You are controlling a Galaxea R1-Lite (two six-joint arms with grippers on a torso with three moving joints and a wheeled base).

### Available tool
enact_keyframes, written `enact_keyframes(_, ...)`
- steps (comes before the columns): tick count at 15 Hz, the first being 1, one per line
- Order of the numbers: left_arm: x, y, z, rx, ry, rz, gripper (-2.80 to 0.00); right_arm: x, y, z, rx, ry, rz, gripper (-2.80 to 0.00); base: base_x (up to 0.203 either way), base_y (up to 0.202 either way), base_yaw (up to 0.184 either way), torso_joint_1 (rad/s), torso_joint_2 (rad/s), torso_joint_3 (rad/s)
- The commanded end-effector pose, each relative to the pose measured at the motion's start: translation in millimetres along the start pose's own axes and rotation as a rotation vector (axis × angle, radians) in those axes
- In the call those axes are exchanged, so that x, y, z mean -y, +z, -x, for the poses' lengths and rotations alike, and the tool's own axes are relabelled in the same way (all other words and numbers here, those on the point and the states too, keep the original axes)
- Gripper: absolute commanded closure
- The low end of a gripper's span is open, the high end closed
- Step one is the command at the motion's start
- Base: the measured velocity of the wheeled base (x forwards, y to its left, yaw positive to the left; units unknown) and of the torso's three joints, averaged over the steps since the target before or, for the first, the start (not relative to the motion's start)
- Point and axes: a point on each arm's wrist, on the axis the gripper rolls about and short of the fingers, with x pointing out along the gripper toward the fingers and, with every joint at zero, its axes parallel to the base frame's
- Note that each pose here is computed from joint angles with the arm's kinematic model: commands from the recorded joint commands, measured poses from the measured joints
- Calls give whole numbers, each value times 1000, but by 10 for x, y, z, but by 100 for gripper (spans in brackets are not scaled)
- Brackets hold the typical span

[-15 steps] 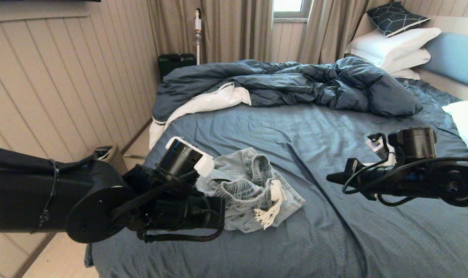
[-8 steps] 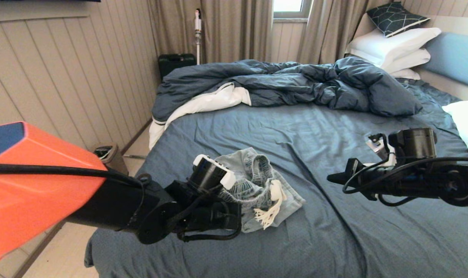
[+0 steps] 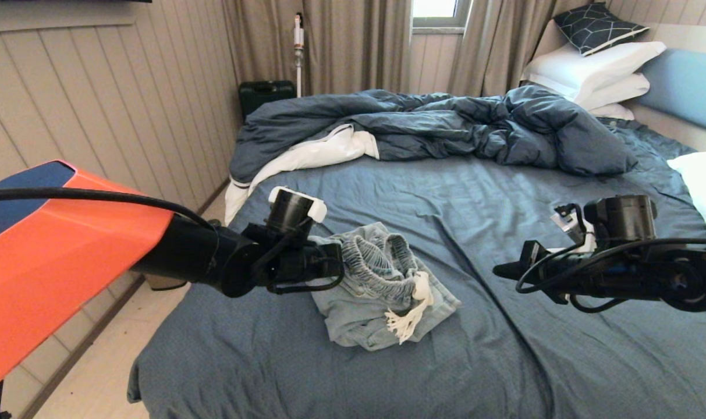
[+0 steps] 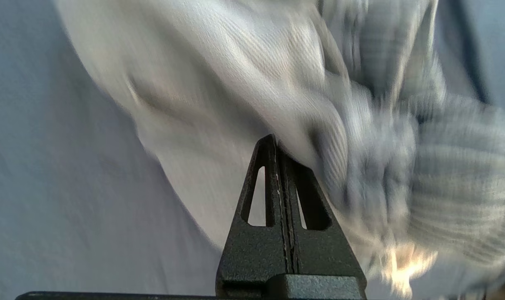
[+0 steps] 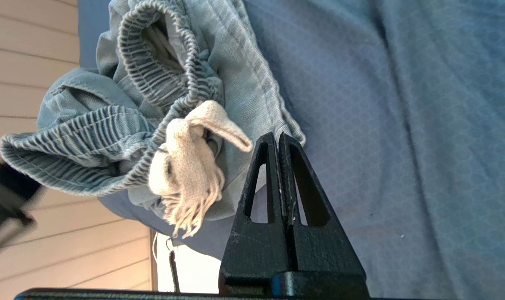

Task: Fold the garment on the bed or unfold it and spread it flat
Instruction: Fold the blue shorts

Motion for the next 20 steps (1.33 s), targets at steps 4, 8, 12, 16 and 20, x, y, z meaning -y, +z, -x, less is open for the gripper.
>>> enact_keyframes(4,161,187,-350,48,-32,36,0,-1,17,42,12,3,-4,0,0,0,0,0,0,0)
enact_keyframes(8,345,265,-438,45,-29,68,0,-44,19,128,29,13,4,0,0,0,0,0,0,0)
enact_keyframes(12,397,400,-314,57,14,96,0,-219,-35,308,20,104,35,0,0,0,0,0,0,0)
enact_keyframes(16,351,506,267,109,59,113,0,-629,-196,482,-11,240,122,0,0,0,0,0,0,0)
enact_keyframes(20,300,556,902,153,48,128,0,-1138,-301,515,-143,315,179,0,0,0,0,0,0,0)
